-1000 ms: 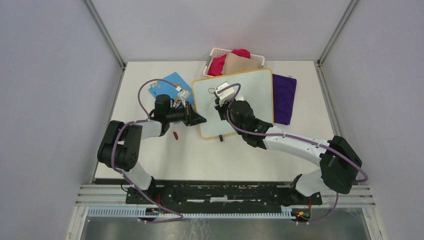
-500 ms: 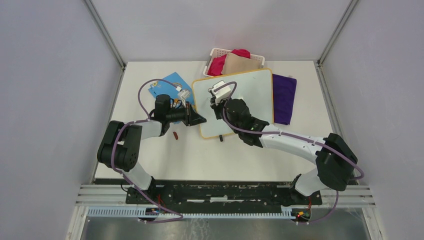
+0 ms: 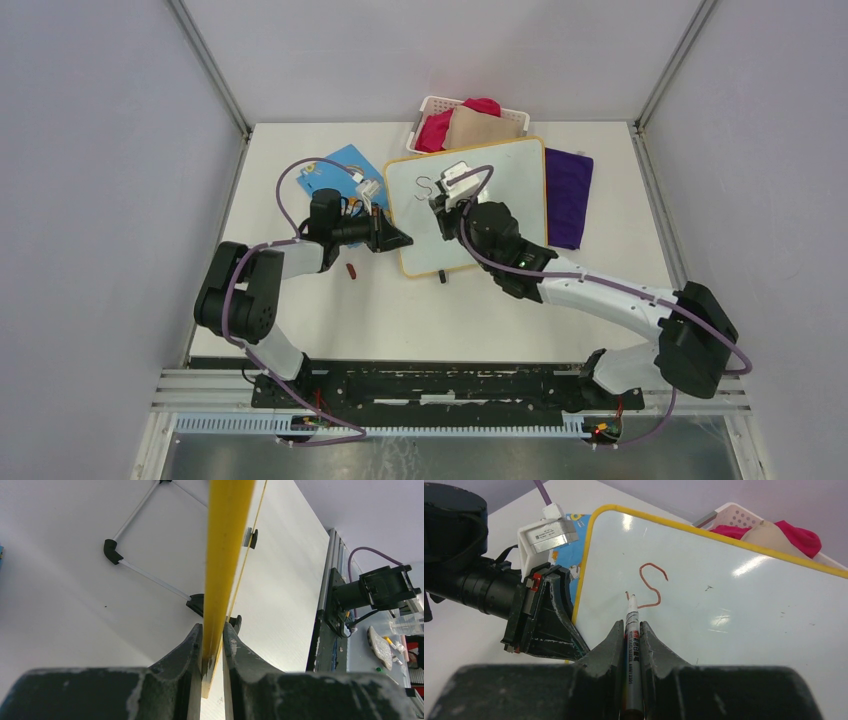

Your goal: Write a sentence on the whiteboard

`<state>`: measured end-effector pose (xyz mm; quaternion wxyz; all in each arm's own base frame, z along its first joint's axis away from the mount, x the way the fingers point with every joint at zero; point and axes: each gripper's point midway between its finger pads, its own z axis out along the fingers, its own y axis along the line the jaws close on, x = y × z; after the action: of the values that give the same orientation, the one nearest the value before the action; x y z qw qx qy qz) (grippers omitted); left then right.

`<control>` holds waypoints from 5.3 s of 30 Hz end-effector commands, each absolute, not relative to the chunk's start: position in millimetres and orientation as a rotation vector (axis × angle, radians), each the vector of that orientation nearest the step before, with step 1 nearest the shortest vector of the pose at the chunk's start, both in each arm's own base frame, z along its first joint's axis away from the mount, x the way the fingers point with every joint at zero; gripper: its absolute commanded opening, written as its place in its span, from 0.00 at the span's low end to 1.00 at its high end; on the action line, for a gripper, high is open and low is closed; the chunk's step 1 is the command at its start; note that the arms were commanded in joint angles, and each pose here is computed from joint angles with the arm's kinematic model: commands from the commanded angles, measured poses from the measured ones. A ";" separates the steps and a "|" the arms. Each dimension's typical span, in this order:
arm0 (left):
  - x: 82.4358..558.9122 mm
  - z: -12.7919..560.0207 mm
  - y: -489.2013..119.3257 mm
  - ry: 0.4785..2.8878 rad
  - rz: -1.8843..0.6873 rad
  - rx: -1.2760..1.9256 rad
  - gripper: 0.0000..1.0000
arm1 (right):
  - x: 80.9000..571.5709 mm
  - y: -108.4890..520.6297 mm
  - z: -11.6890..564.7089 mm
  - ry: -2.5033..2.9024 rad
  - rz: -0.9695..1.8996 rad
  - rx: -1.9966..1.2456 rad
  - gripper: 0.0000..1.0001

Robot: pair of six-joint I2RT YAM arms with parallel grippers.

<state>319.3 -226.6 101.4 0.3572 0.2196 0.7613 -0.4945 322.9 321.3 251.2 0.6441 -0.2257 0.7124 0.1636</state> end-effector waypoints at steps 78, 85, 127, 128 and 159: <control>326.0 102.8 -224.7 1.961 -1.184 0.606 0.02 | 362.3 277.3 256.0 1.632 0.289 -0.360 0.00; 325.4 101.6 -224.5 1.965 -1.184 0.606 0.02 | 359.0 273.1 247.4 1.647 0.294 -0.362 0.00; 322.9 98.3 -227.1 1.980 -1.172 0.627 0.02 | 365.0 267.4 260.6 1.625 0.280 -0.341 0.00; 322.9 98.2 -227.1 1.980 -1.172 0.626 0.02 | 365.0 266.7 260.4 1.625 0.279 -0.340 0.00; 321.8 96.1 -228.0 1.988 -1.165 0.635 0.02 | 348.7 246.1 250.2 1.637 0.300 -0.313 0.00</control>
<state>316.3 -231.6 98.9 0.3539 0.2362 0.7668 -0.4806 347.7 256.4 226.1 0.6402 -0.1652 0.7390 0.1292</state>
